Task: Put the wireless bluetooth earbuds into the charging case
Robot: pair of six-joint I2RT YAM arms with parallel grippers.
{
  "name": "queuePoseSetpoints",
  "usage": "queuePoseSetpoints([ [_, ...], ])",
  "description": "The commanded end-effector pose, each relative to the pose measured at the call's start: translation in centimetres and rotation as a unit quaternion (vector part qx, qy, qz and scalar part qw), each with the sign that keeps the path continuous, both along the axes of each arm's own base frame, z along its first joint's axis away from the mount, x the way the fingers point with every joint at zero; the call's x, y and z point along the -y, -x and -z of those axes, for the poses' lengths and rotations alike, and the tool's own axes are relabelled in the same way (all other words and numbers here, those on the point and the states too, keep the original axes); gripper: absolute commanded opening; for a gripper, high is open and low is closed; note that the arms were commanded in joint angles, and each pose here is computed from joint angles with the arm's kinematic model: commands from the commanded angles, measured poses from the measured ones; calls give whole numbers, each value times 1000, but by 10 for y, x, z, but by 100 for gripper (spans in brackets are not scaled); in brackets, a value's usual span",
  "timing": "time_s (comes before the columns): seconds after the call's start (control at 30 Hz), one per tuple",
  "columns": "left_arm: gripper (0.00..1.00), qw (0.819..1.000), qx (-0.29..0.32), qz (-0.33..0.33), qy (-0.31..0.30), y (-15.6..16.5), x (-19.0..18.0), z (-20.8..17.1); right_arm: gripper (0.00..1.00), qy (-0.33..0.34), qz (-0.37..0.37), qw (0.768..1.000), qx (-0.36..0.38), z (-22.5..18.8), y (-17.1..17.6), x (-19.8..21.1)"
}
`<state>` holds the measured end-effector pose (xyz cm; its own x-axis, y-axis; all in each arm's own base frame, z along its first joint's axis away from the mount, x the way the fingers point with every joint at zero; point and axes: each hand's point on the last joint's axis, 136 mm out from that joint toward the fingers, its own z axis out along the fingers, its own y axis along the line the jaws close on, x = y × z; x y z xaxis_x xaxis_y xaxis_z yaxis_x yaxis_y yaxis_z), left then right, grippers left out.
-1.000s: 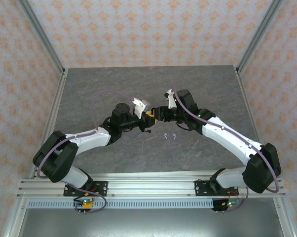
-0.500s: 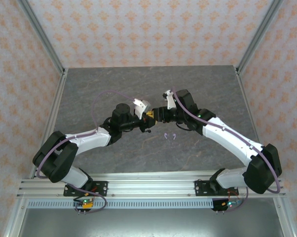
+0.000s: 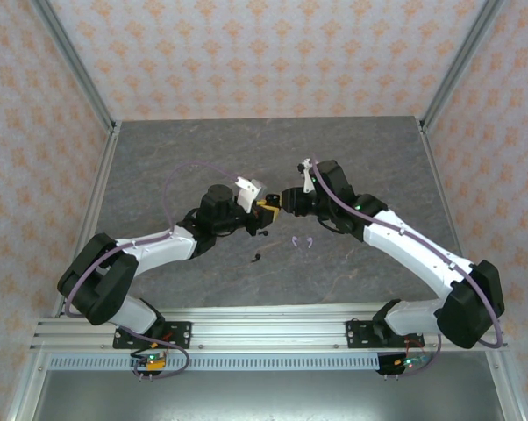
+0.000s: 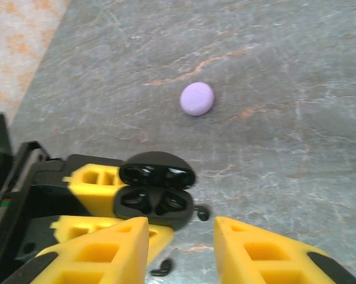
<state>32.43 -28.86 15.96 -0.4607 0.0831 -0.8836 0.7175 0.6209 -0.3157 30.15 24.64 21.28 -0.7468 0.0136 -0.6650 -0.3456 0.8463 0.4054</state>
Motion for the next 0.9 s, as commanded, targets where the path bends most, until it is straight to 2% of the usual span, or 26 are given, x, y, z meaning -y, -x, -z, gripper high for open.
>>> queuePoseSetpoints([
  [0.0, 10, 999, 20, -40, -16, 0, -16, -11, 35, 46, 33, 998, -22, 22, 5, 20],
  [0.23, 11, 994, 31, -97, -48, 13, -51, -24, 35, 59, 0, 995, -80, 58, 24, 17],
  [0.4, 12, 988, 35, -137, -69, 27, -79, -35, 36, 31, 0, 988, -153, 91, 32, 2],
  [0.57, 13, 984, 30, -158, -77, 41, -97, -40, 40, 31, -6, 982, -184, 114, 41, -23],
  [0.77, 14, 980, 36, -177, -81, 52, -113, -46, 40, 27, -24, 977, -211, 129, 54, -64],
  [0.87, 14, 979, 39, -180, -83, 56, -117, -49, 36, 44, -41, 973, -222, 134, 63, -81],
])
